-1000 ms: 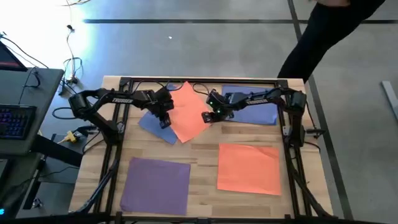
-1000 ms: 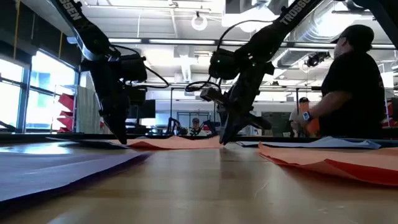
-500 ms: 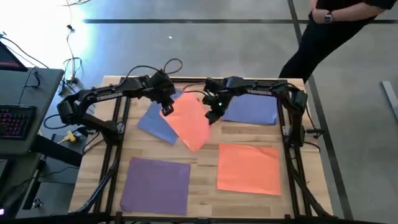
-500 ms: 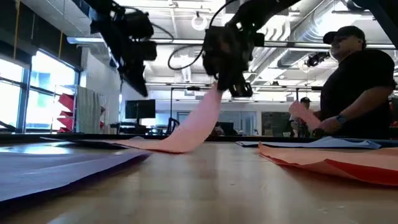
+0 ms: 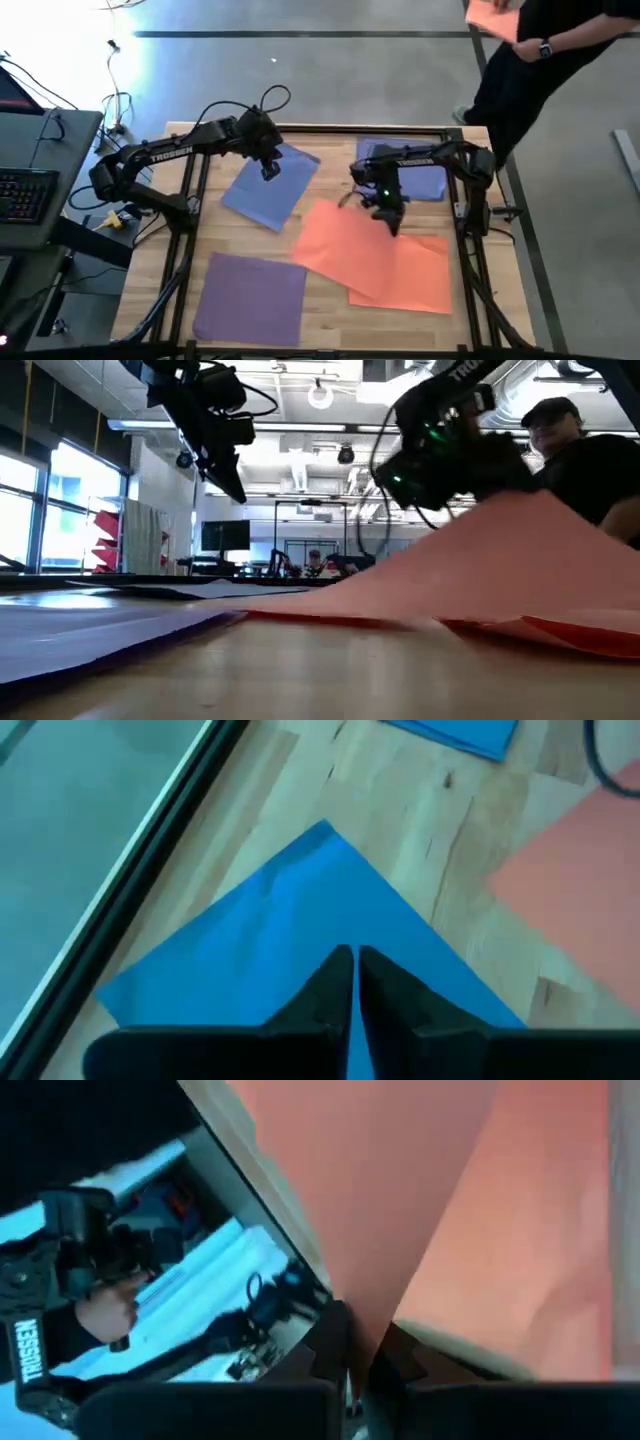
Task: Organize paper
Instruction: Stack the orange colored paper on top of the orange colored paper
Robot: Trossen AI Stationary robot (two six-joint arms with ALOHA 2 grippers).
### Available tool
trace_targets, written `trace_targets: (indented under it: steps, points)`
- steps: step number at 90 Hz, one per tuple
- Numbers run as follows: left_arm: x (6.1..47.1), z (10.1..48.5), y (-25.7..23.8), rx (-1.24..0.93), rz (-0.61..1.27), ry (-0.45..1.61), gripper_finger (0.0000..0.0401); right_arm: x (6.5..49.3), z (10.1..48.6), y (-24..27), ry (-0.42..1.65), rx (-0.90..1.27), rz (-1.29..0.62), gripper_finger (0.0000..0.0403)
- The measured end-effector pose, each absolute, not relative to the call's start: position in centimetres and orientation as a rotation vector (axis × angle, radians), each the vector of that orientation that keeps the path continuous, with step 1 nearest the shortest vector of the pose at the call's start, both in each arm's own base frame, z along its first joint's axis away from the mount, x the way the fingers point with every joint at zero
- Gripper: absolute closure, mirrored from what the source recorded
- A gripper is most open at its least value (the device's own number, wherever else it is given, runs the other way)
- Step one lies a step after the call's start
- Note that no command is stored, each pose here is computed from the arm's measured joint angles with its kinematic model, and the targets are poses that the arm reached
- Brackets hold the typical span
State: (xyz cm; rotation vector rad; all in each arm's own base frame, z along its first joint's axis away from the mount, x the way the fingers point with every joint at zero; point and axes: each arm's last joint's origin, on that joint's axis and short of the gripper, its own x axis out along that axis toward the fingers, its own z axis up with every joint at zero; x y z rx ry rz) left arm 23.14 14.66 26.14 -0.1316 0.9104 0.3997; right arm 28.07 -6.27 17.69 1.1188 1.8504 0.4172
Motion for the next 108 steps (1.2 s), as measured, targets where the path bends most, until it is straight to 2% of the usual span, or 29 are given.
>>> trace_targets:
  steps: [20,37,71,93,108]
  points:
    - [23.2,26.2,14.6,-0.134,0.390,0.905,0.0401,23.1,15.9,-4.5,2.116,0.949,0.318,0.0403]
    - [23.3,26.2,14.7,-0.129,0.392,0.893,0.0401,20.5,15.6,-3.4,2.158,0.856,0.353,0.0403]
    - [23.5,26.4,14.8,-0.124,0.389,0.867,0.0401,20.3,15.2,-0.8,2.222,0.646,0.398,0.0403]
    - [23.6,26.4,14.8,-0.122,0.388,0.861,0.0401,21.0,15.9,2.0,2.216,0.595,0.529,0.0403]
    - [23.6,26.4,14.8,-0.129,0.387,0.858,0.0401,20.5,15.7,3.3,2.270,0.528,0.523,0.0403]
